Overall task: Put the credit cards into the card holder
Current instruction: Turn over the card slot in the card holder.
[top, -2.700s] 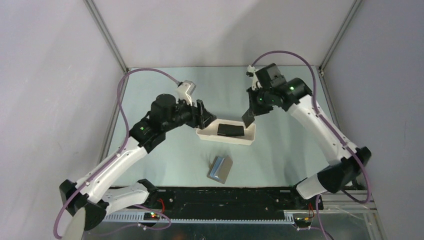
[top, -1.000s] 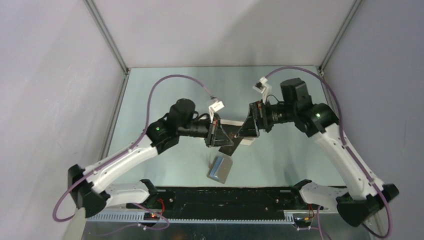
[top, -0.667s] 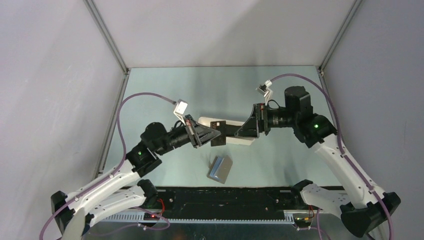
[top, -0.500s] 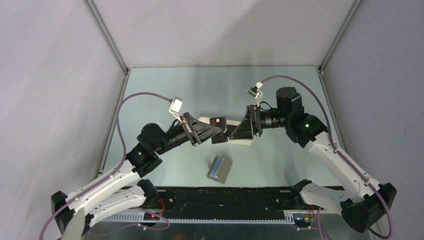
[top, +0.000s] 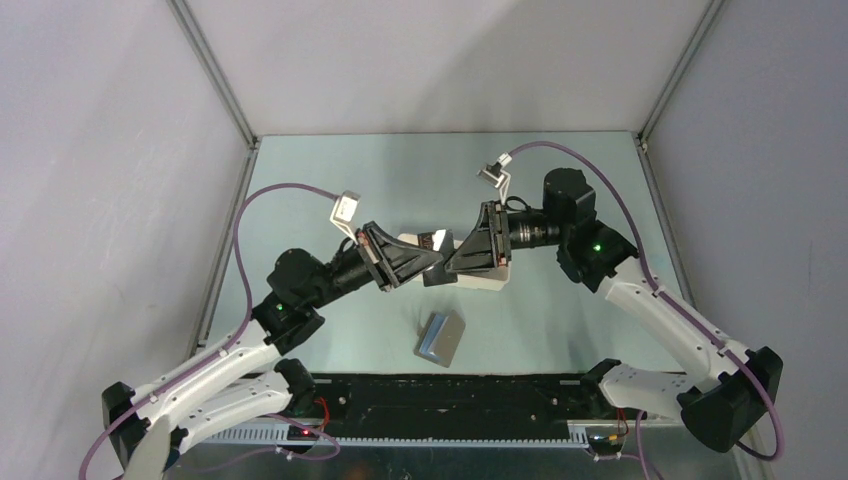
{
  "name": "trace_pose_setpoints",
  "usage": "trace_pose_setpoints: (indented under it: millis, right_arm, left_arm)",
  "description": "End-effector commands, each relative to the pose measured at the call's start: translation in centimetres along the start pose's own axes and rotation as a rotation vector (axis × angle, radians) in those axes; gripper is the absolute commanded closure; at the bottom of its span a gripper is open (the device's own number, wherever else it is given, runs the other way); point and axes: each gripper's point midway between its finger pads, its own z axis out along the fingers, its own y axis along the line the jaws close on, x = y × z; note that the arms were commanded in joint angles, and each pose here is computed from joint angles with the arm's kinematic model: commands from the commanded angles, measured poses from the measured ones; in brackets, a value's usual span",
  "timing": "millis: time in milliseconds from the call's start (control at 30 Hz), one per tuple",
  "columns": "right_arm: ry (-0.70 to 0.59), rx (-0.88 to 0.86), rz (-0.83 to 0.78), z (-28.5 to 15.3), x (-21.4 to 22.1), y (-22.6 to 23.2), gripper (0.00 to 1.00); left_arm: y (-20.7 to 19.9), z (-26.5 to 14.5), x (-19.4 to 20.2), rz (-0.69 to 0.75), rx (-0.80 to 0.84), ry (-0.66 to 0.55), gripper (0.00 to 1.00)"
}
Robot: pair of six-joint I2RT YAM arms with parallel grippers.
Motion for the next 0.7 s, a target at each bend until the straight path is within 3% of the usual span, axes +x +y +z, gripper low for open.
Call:
trace_pose_setpoints:
  millis: [0, 233, 300, 333, 400, 467, 500, 567, 667]
  right_arm:
    - [-0.015, -0.069, -0.046, 0.3, -0.9, 1.8, 0.62]
    - [-0.028, -0.091, -0.045, 0.4, -1.6, 2.2, 0.77]
    - [-0.023, -0.101, -0.044, 0.5, -1.6, 2.3, 0.86]
    - [-0.021, -0.102, -0.042, 0.5, -1.6, 2.2, 0.97]
    - [-0.017, -0.095, -0.033, 0.6, -1.5, 2.0, 1.0]
    - [-0.019, -0.081, -0.037, 0.5, -1.4, 1.7, 1.0]
    - [-0.017, -0.069, -0.04, 0.5, -1.2, 1.4, 1.0]
    - [-0.02, -0.025, -0.033, 0.3, -1.0, 0.5, 1.0]
    - [-0.031, 0.094, -0.006, -0.4, -0.4, -1.9, 1.0]
  left_arm:
    - [-1.8, -0.1, -0.9, 0.013, 0.063, -0.023, 1.0]
    - [-1.7, -0.1, -0.7, 0.011, 0.062, -0.015, 1.0]
    - [-1.5, -0.1, -0.7, 0.008, 0.059, -0.014, 1.0]
    - [-1.6, -0.1, -0.7, 0.009, 0.06, -0.013, 1.0]
    - [-1.5, -0.1, -0.7, 0.013, 0.058, -0.015, 0.98]
    - [-1.2, -0.1, -0.8, 0.009, 0.048, -0.024, 0.64]
    - [-1.1, -0.3, -1.0, 0.008, 0.044, -0.034, 0.42]
    - [0.2, -0.6, -1.1, -0.002, 0.004, -0.063, 0.24]
    - [1.8, -1.6, -1.3, -0.019, -0.05, -0.11, 0.18]
